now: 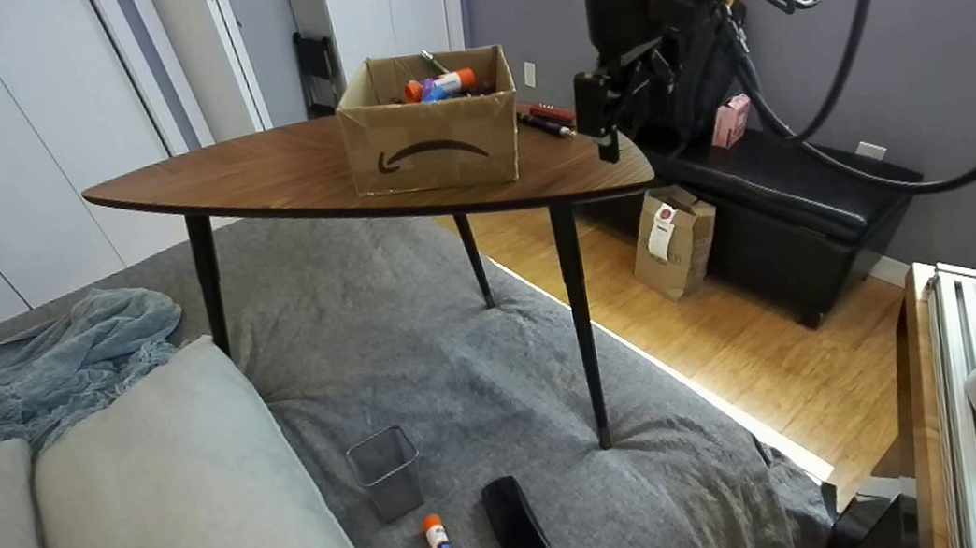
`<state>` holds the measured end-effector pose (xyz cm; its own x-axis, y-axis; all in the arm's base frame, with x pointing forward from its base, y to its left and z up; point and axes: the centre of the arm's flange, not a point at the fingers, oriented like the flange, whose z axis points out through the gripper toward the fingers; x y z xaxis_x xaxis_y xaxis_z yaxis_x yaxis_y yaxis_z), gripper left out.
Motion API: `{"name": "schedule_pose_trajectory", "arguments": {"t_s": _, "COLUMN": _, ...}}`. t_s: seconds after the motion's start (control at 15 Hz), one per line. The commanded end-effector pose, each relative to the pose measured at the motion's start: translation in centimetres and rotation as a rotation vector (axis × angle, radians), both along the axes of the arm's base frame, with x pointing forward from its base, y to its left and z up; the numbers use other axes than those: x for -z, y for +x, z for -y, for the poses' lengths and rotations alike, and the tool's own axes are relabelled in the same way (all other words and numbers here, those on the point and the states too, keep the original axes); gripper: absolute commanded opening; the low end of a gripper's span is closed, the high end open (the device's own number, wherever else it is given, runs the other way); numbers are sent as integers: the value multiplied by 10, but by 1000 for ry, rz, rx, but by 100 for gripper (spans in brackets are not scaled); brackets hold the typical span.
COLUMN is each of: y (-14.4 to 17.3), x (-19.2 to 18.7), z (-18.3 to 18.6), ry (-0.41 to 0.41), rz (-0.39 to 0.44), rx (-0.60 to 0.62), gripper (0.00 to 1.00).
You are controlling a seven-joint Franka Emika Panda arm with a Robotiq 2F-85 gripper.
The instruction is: Put the pens beside the box inside the box
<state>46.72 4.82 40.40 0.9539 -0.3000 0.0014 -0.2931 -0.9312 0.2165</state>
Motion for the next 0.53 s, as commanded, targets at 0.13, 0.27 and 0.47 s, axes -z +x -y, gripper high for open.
{"name": "schedule_pose_trajectory", "arguments": {"t_s": 0.13, "y": 48, "x": -15, "z": 62, "ry": 123, "rz": 73, "rx": 80, "gripper": 100}}
{"name": "schedule_pose_trajectory", "arguments": {"t_s": 0.27, "y": 36, "x": -10, "z": 58, "ry": 80, "rz": 67, "rx": 79, "gripper": 100}}
{"name": "schedule_pose_trajectory", "arguments": {"t_s": 0.47, "y": 42, "x": -13, "z": 65, "ry": 96, "rz": 73, "rx": 84, "gripper": 100}}
